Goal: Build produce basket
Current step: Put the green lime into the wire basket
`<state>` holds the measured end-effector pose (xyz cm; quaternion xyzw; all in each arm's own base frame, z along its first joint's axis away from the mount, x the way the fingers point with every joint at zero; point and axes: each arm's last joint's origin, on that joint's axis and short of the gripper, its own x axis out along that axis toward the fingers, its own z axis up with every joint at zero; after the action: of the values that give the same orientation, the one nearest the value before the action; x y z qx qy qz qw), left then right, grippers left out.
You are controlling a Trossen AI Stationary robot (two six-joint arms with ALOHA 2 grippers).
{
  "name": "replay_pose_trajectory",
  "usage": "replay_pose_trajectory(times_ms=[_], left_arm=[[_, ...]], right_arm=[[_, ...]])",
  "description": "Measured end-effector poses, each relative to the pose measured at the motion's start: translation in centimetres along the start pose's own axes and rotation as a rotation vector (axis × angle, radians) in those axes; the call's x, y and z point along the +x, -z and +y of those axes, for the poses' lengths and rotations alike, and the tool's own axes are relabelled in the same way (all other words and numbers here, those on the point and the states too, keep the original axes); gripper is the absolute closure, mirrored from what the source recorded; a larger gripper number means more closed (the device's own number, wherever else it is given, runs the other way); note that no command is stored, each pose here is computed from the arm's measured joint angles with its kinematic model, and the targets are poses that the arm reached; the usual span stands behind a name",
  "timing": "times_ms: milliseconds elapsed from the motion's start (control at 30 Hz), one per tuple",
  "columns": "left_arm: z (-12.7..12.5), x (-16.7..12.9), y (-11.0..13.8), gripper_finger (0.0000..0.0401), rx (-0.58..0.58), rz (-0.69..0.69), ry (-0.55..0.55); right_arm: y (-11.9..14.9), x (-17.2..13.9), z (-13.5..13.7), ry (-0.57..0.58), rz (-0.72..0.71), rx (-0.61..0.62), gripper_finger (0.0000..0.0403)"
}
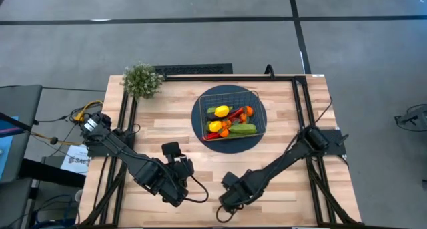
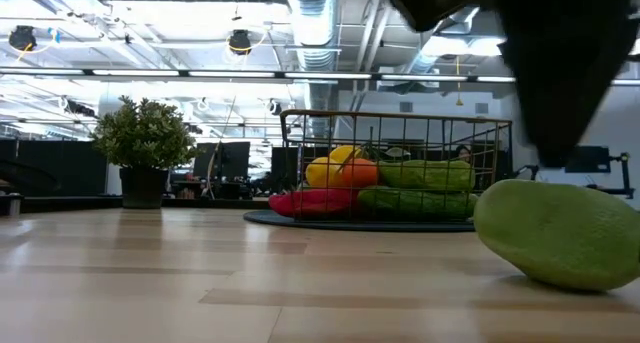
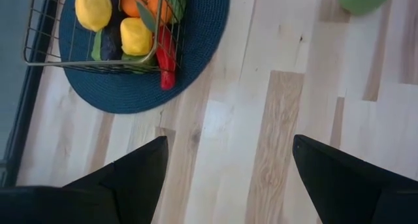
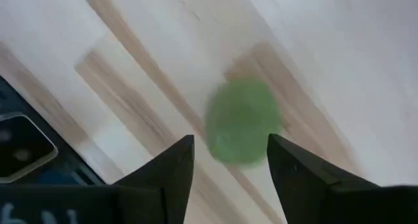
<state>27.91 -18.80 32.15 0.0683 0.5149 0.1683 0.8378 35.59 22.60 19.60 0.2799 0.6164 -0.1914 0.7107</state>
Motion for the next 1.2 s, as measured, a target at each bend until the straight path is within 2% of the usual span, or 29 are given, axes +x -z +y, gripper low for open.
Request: replay_pose_trajectory(times_ms=[300, 533, 833, 1200], left_arm=[[-0.3, -0.3, 0.4, 0.0088, 0.015, 0.003, -0.002], [-0.3, -0.4, 0.5, 0.0088, 0.018, 0.0, -0.005], [-0.3, -0.4, 0.5, 0.0088, 0.025, 0.001, -0.006], [-0.3, -0.4, 0.5, 0.0088, 0.026, 0.0, -0.007]], right_arm=[[-0.9, 1.4, -0.8, 0.085, 0.033, -0.02, 0.0202], [-1.0, 2.3, -0.2, 0.051, 0.021, -0.021, 0.0198], [-0.2, 2.3, -0.6, 0.104, 0.047, -0.036, 0.0198], [0.3, 1.3, -0.8, 0.063, 0.201, -0.045, 0.0196]])
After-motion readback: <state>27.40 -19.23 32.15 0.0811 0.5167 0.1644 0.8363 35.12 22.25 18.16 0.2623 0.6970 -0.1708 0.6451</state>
